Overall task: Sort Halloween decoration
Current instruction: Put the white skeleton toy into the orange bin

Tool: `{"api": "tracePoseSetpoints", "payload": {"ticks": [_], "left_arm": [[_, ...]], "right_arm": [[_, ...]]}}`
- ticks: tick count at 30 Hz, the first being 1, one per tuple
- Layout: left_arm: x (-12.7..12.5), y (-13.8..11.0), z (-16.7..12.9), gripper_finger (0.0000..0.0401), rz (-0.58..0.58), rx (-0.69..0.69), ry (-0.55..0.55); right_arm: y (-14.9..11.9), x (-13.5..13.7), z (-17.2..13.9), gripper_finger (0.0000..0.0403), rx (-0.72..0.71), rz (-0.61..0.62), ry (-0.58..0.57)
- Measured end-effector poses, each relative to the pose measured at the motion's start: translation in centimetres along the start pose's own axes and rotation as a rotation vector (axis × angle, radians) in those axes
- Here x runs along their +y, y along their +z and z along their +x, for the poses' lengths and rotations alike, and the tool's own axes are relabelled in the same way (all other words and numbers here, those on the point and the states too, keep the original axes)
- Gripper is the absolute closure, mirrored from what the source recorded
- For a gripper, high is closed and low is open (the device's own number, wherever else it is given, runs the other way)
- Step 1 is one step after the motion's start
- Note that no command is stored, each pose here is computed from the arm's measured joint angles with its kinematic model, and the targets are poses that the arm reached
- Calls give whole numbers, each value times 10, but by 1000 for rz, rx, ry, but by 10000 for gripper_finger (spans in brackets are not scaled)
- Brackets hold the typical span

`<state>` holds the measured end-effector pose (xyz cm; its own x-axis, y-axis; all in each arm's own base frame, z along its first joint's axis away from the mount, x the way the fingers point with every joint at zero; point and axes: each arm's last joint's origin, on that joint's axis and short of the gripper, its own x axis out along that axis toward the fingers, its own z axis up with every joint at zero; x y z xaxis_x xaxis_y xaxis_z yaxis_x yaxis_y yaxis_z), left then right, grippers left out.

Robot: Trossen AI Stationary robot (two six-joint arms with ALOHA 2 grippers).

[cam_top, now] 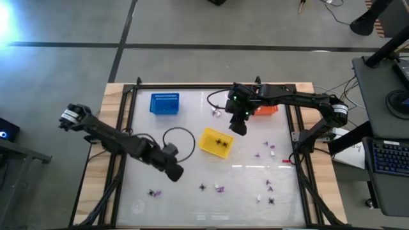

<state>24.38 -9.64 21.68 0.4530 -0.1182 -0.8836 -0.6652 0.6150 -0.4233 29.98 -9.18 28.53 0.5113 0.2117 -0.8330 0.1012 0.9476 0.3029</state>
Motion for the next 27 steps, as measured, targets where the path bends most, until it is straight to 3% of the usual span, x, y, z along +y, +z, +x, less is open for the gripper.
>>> {"api": "tracePoseSetpoints", "payload": {"ticks": [5,19,27], "left_arm": [[7,18,-16,401,122,-64,-31],[34,69,-38,401,442,-174,-20],[39,91,-49,401,629,-221,-10]], "right_arm": [[9,3,1,245,-82,-101,2],[40,31,2,269,-385,-158,105],[49,32,24,277,-397,-116,130]]}}
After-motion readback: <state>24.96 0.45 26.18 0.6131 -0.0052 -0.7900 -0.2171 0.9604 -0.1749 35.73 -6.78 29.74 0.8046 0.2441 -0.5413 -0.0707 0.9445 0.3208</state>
